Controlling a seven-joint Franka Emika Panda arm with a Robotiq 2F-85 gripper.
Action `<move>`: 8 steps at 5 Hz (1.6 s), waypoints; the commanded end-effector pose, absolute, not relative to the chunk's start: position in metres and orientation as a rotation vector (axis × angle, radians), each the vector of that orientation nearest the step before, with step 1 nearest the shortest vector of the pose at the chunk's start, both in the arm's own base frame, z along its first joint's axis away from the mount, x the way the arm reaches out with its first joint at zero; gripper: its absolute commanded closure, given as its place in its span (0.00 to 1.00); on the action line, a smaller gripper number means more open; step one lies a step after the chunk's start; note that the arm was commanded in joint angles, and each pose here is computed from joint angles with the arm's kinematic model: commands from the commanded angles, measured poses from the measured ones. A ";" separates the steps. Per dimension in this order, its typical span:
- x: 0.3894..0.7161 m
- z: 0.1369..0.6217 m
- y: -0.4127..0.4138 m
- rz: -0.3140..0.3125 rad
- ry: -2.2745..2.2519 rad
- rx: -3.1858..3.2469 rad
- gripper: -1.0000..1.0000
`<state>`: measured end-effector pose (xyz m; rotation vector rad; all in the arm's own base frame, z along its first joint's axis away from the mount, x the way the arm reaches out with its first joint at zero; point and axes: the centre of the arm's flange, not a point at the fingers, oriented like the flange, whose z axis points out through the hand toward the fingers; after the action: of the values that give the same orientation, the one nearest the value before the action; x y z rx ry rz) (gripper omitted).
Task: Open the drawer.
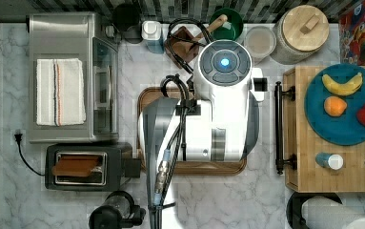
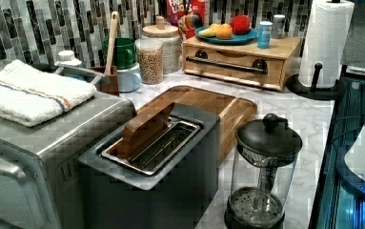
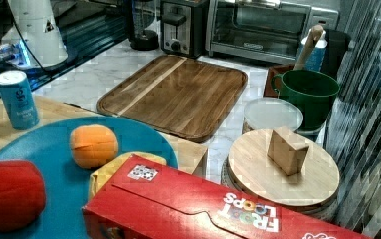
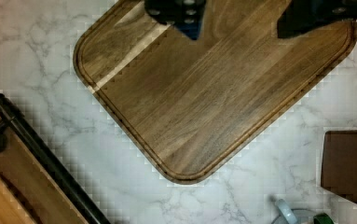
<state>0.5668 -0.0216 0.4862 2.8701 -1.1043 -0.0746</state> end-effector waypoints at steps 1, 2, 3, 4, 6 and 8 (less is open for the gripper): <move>0.567 0.485 -0.021 -0.076 -1.099 2.872 0.00; 0.557 0.480 -0.023 -0.031 -1.052 2.879 0.00; 0.549 0.476 -0.050 -0.069 -0.907 2.953 0.00; 0.541 0.469 -0.063 -0.053 -0.791 2.947 0.00; 0.532 0.460 -0.111 -0.041 -0.511 2.967 0.00; 0.525 0.450 -0.154 -0.042 -0.305 2.971 0.00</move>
<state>0.5324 -0.1264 0.4281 2.9765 -0.3785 -0.1281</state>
